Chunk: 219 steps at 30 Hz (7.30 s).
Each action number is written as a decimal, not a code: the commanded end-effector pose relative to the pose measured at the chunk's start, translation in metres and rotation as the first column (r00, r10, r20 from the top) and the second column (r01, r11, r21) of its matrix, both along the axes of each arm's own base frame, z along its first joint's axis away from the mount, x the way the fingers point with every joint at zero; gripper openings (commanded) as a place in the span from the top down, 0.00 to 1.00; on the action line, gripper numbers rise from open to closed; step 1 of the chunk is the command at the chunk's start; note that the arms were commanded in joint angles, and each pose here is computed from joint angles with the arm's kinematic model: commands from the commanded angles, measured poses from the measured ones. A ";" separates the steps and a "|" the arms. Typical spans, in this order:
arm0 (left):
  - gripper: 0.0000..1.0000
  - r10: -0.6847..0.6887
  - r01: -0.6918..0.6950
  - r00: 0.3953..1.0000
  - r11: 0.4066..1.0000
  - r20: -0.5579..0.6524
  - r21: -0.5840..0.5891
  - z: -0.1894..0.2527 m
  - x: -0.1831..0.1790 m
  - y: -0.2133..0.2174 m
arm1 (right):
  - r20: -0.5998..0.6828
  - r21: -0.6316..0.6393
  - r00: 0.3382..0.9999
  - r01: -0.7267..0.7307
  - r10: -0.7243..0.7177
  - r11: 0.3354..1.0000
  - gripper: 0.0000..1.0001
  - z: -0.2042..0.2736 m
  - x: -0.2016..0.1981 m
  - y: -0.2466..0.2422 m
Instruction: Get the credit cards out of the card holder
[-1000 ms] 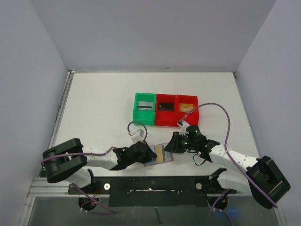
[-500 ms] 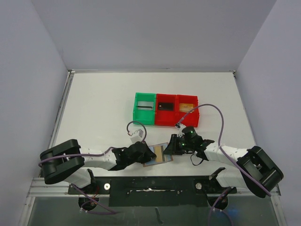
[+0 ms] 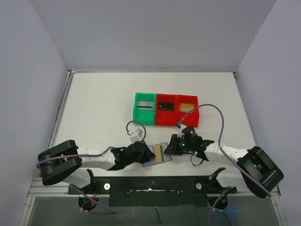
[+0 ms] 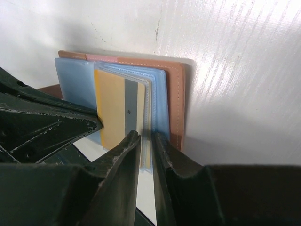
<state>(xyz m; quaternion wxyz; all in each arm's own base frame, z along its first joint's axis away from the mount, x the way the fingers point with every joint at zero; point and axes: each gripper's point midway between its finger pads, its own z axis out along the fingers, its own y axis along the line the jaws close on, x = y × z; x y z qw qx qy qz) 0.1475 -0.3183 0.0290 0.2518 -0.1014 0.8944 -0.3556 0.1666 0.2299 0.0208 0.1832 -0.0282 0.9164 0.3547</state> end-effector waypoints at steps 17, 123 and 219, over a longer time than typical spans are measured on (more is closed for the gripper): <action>1.00 -0.004 0.004 1.000 1.000 0.027 -0.021 0.010 0.003 0.001 | 0.023 -0.019 1.000 0.010 -0.009 1.000 0.80 0.001 0.006 0.011; 0.65 0.156 -0.158 0.984 0.987 -0.086 -0.020 -0.028 -0.008 0.032 | -0.092 0.036 0.990 -0.107 0.110 0.994 0.84 -0.020 -0.030 0.017; 1.00 0.161 -0.167 0.984 0.983 -0.079 -0.079 -0.025 -0.026 0.071 | -0.047 0.001 0.992 -0.115 0.115 0.993 0.86 -0.005 -0.009 0.025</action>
